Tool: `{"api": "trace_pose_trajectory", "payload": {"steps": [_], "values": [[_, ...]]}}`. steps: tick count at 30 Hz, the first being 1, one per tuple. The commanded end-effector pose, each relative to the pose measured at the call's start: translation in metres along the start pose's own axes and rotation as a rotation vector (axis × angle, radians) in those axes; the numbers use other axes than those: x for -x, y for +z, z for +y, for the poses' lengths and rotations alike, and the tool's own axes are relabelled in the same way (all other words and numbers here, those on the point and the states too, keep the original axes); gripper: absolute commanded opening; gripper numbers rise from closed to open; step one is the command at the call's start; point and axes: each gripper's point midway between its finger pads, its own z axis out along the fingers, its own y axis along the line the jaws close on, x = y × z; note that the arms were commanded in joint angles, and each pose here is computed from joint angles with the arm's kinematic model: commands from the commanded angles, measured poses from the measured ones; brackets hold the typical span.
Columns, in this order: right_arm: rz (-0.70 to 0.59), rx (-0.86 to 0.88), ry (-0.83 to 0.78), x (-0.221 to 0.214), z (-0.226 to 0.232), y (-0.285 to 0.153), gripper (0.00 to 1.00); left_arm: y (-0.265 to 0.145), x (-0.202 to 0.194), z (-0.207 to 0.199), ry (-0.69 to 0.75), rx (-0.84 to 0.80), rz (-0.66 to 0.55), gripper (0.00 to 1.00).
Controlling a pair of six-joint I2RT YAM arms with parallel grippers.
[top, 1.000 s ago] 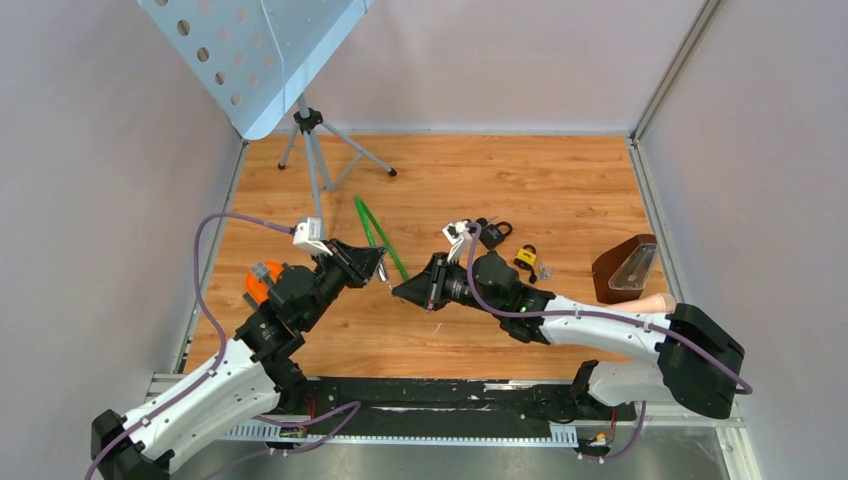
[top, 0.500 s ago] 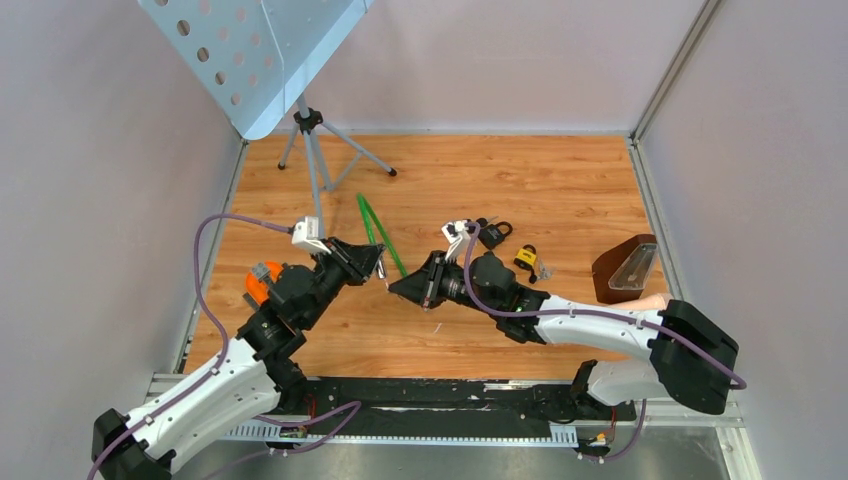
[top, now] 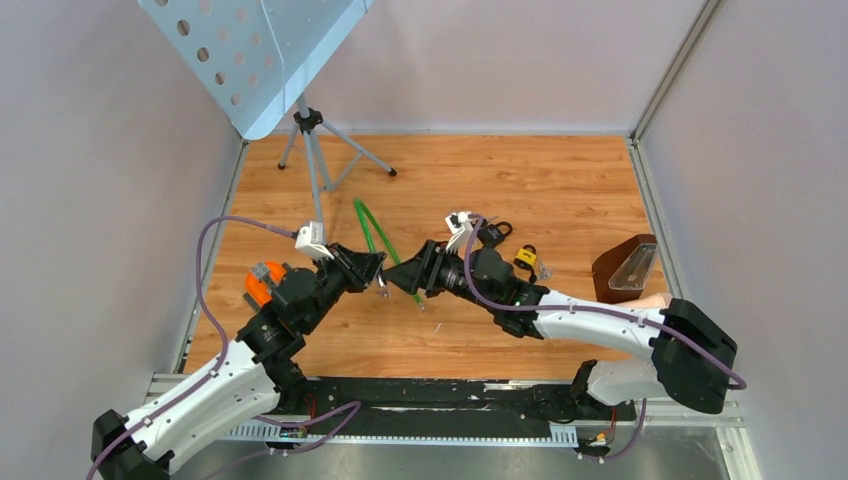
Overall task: Lock with the key
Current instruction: Adjust the key in the lock.
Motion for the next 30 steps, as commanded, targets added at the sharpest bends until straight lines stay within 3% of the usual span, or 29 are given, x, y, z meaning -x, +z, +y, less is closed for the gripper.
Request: {"api": "trace_pose_trajectory", "payload": {"steps": [1,6,13,23,30], "values": [[0.047,0.018,-0.083,-0.011,-0.001,-0.006,0.60,0.005,0.028,-0.013,0.013,0.031,-0.060,0.00],[0.076,-0.075,-0.211,-0.030,-0.017,-0.007,0.61,0.011,0.027,-0.009,0.008,0.073,-0.050,0.00],[0.061,-0.110,-0.329,-0.039,-0.016,0.005,0.44,0.010,0.027,-0.010,-0.003,0.074,-0.048,0.00],[-0.042,-0.122,-0.368,-0.021,-0.013,0.021,0.19,0.010,0.023,-0.008,-0.009,0.074,-0.033,0.00],[-0.050,-0.073,-0.321,-0.017,-0.002,0.024,0.11,0.007,0.023,-0.011,0.003,0.055,-0.027,0.00]]}}
